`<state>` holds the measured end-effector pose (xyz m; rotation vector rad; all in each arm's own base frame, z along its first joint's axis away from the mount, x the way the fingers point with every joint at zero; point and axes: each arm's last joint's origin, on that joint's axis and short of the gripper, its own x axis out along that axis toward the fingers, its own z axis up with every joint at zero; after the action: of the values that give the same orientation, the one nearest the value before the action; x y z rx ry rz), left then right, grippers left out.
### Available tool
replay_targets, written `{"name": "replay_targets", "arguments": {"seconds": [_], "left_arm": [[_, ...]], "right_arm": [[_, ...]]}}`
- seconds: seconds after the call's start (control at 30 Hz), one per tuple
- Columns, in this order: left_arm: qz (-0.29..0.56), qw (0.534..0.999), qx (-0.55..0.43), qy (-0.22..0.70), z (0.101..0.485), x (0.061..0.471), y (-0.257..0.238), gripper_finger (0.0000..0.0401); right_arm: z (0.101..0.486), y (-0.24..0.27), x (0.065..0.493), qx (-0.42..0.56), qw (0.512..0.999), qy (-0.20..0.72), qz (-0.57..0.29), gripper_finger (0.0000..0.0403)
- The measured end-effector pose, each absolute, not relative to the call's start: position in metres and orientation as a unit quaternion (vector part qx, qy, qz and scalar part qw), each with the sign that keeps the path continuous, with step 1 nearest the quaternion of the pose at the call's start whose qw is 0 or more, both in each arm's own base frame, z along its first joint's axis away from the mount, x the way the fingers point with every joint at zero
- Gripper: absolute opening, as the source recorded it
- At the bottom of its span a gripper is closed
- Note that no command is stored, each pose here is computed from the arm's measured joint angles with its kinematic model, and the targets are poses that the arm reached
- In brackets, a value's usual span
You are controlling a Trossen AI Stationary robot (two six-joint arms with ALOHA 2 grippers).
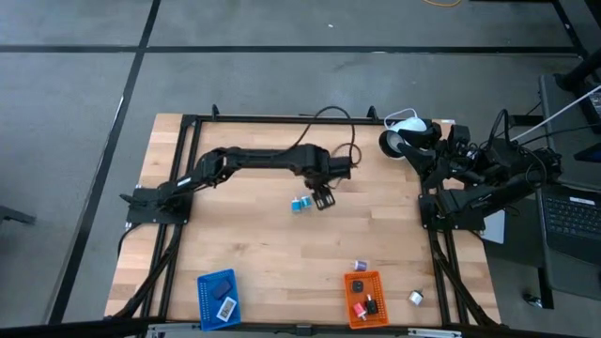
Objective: Pick & Place Office items
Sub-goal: Put the right blue charger adapter into the orange bin
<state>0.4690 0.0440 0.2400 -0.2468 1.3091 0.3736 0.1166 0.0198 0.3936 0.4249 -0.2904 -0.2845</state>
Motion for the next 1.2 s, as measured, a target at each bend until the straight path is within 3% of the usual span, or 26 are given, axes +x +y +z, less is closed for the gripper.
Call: {"name": "replay_targets", "arguments": {"seconds": [0.17,0.33,0.53,0.87,1.2], "left_arm": [[0.283,0.701,-0.201,0.623,0.238,0.454,0.055,0.0206],[0.36,0.671,-0.307,0.571,0.238,0.457,0.053,0.0206],[0.434,0.604,-0.429,0.512,0.234,0.461,0.035,0.0206],[0.515,0.552,-0.485,0.441,0.231,0.461,0.012,0.0206],[0.531,0.504,-0.488,0.476,0.193,0.469,-0.005,0.0206]], "right_arm": [[0.394,0.02,0.117,0.21,0.957,-0.143,-0.14,0.0279],[0.394,0.02,0.115,0.209,0.959,-0.145,-0.127,0.0279],[0.398,0.02,0.105,0.212,0.962,-0.156,-0.068,0.0279],[0.397,0.026,0.102,0.214,0.966,-0.133,0.058,0.0279],[0.396,0.029,0.102,0.218,0.963,-0.116,0.106,0.0279]]}}
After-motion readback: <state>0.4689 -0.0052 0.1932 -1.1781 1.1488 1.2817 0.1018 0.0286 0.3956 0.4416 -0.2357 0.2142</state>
